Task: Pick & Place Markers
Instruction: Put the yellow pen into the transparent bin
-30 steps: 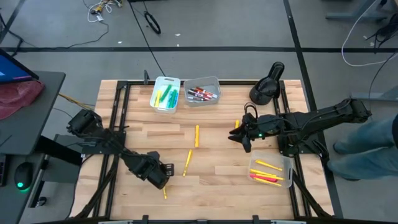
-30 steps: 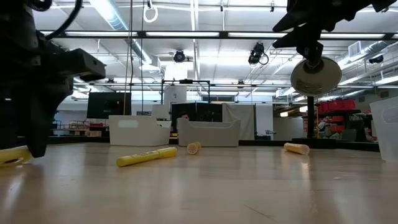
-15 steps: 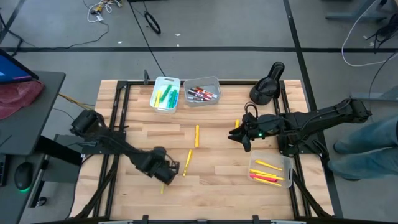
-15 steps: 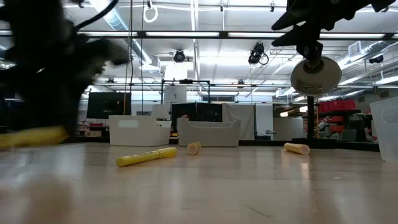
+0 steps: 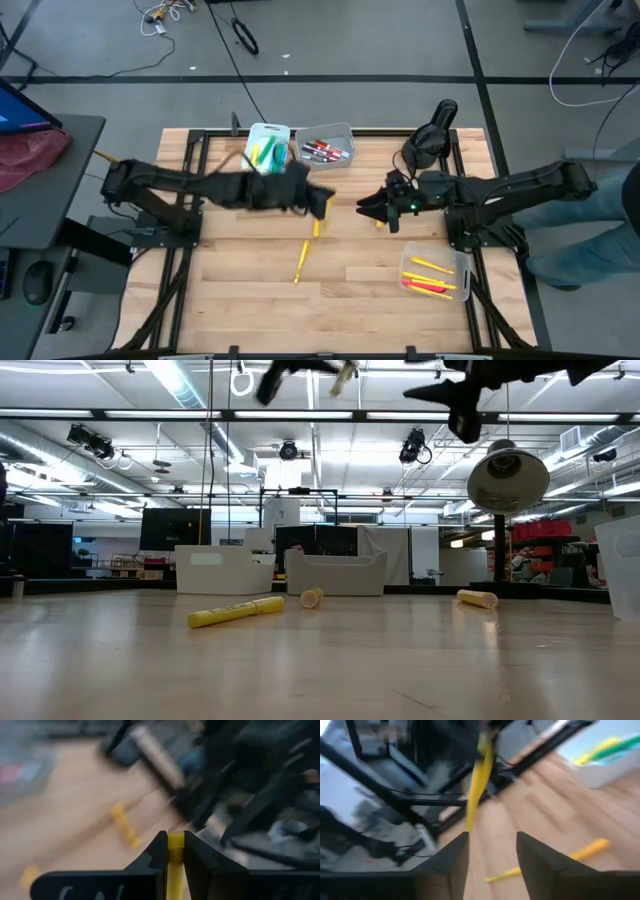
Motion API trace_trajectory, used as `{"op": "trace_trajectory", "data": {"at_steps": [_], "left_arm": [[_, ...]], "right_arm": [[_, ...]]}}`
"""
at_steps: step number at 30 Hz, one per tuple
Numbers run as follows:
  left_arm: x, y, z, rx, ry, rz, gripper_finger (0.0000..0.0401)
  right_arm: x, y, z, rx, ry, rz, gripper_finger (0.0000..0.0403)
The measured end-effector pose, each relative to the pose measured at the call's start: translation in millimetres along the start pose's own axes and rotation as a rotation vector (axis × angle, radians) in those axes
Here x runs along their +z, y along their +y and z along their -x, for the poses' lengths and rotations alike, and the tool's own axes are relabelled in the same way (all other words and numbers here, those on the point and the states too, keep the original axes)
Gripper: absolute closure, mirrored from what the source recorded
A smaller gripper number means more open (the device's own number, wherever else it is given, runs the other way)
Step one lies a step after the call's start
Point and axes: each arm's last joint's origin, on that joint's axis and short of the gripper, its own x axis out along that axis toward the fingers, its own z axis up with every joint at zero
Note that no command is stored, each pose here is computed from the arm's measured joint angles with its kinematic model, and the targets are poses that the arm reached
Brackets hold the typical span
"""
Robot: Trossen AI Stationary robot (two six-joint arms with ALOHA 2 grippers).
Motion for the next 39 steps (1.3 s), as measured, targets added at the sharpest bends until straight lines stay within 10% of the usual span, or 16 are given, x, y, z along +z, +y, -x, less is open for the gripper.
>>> {"op": "trace_trajectory", "data": {"at_steps": [7, 14, 22, 30, 39], "left_arm": [[68.7, -1.4, -8.3, -0.251, -0.154, -0.087, 0.0361], [98.0, 15.5, -12.6, -0.354, -0.137, -0.093, 0.0361], [118.1, 33.6, -15.2, -0.416, -0.103, -0.101, 0.036], [129.9, 45.4, -15.9, -0.418, -0.115, -0.135, 0.0346], [137.2, 52.8, -15.7, -0.417, -0.139, -0.246, 0.0266]], "right_arm": [[19.1, 7.6, -10.0, 0.157, -0.189, -0.029, 0.0159], [39.3, 2.5, -26.5, 0.066, -0.313, -0.017, 0.0149], [71.6, 5.9, -49.0, 0.019, -0.355, 0.113, 0.0205], [81.5, 2.7, -47.3, -0.081, -0.3, 0.198, 0.0377], [81.8, 11.6, -29.9, -0.159, -0.022, 0.207, 0.0381]]}}
